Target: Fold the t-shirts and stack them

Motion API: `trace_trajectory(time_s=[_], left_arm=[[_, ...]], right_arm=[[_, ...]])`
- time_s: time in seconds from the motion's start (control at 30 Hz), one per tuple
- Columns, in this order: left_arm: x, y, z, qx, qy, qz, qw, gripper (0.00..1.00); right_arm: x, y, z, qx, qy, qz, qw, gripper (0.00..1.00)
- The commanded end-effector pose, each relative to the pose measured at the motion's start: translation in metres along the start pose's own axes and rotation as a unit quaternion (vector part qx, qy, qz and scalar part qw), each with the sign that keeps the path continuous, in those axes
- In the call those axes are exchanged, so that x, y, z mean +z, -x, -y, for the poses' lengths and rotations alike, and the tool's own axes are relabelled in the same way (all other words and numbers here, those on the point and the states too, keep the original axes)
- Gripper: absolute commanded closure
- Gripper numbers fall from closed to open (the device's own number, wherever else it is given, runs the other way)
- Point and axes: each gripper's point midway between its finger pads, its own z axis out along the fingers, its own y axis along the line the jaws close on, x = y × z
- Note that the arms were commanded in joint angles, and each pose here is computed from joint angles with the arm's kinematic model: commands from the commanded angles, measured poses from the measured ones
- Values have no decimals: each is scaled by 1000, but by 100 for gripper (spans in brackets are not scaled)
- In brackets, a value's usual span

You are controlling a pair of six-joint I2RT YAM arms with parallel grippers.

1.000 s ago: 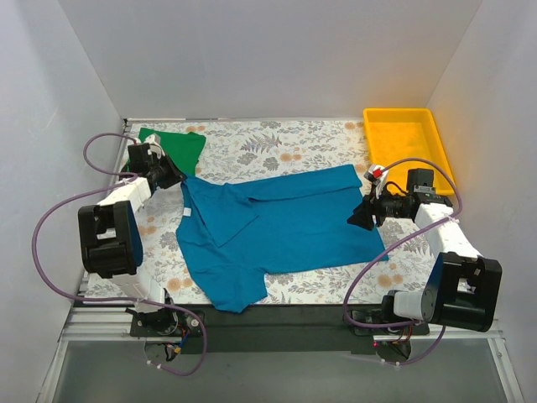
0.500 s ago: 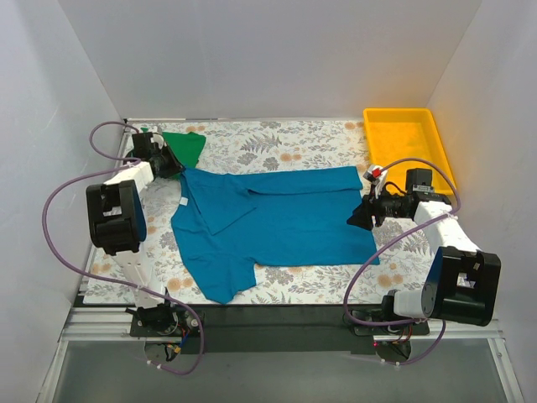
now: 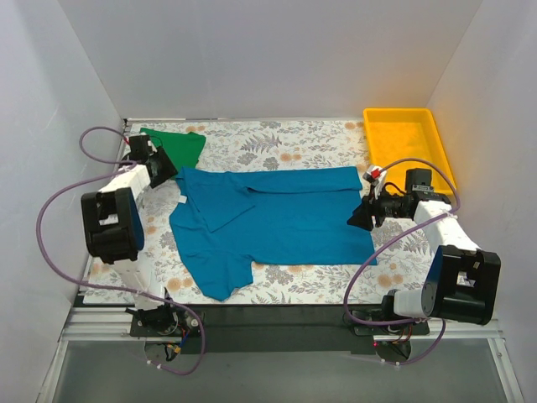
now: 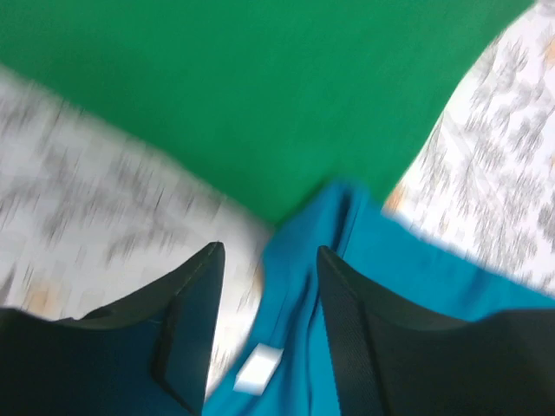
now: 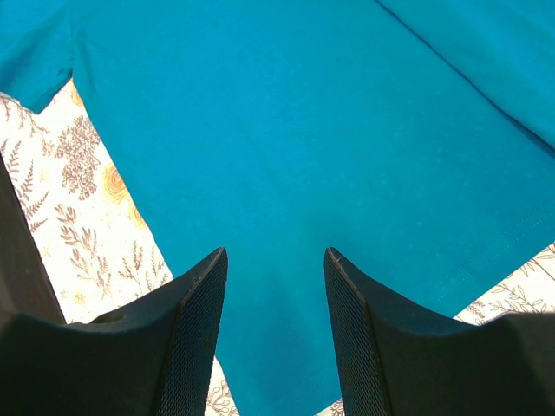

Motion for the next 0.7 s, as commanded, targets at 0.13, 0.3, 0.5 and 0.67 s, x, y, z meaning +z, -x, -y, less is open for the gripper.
trace_trajectory(time_s=[0.13,0.3,0.5,0.67], left_arm=[[-115,-14,-3,-123,-68,71,988,18],[-129,-86,-10,-183,-84,-34,979,19],[-167,-122,11,-201,-156,-71,964,25],[-184,-110,-4,-183,-105,-35,977,25]], right_arm=[[15,-1,-25,-104,49,-28,993,44],[34,-10,-72,-225,118,-35,967,43],[53,-40,-116,-367,198,-60,907,26],[83,-40,-162,-462,264,-84,843,25]])
